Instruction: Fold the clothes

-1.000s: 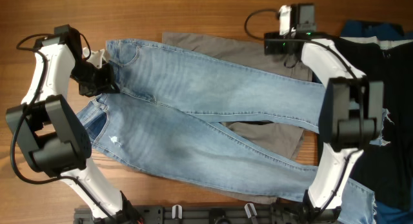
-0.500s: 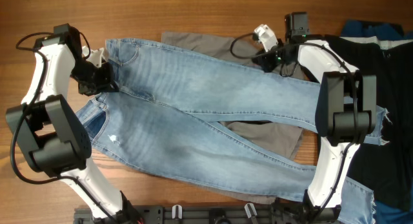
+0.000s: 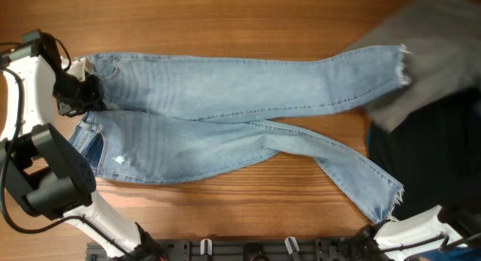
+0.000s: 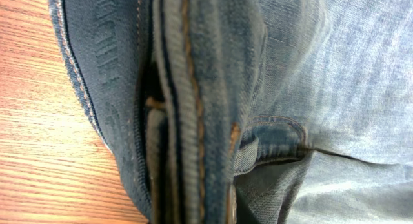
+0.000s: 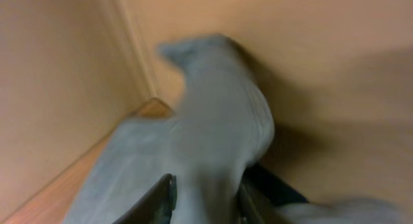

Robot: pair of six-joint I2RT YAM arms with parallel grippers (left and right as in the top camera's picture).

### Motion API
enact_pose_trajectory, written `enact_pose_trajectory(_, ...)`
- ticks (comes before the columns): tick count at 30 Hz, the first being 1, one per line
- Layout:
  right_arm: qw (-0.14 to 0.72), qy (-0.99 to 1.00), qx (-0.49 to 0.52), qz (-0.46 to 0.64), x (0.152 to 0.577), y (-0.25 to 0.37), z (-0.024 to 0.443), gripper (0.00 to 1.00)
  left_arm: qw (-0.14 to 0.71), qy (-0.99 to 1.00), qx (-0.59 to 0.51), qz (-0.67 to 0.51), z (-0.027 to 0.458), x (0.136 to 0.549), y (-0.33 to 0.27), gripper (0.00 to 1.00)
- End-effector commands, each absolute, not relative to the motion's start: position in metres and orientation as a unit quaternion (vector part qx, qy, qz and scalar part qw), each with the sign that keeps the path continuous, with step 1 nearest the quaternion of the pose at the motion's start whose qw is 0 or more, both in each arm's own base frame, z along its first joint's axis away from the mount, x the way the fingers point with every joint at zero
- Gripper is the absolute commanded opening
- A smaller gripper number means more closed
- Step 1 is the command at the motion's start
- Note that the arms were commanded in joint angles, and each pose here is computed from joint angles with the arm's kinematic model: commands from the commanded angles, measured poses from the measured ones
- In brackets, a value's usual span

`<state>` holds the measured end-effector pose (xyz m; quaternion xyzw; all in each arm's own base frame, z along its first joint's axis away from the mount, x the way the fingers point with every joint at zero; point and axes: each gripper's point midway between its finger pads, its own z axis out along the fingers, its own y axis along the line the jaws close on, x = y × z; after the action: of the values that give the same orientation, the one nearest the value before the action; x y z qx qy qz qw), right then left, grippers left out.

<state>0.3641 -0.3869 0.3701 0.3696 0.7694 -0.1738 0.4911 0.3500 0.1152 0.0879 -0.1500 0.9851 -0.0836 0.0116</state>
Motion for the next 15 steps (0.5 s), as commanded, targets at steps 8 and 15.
enact_pose_trajectory(8,0.491,0.848,0.173,0.097,0.425,-0.234,0.362,0.66,0.045,0.986,-0.119,-0.11,0.109,0.364,0.092,0.34)
enact_pose_trajectory(15,0.282,0.939,0.107,0.167,0.451,-0.046,0.274,0.75,0.052,0.988,-0.079,-0.122,0.11,0.375,0.06,0.1)
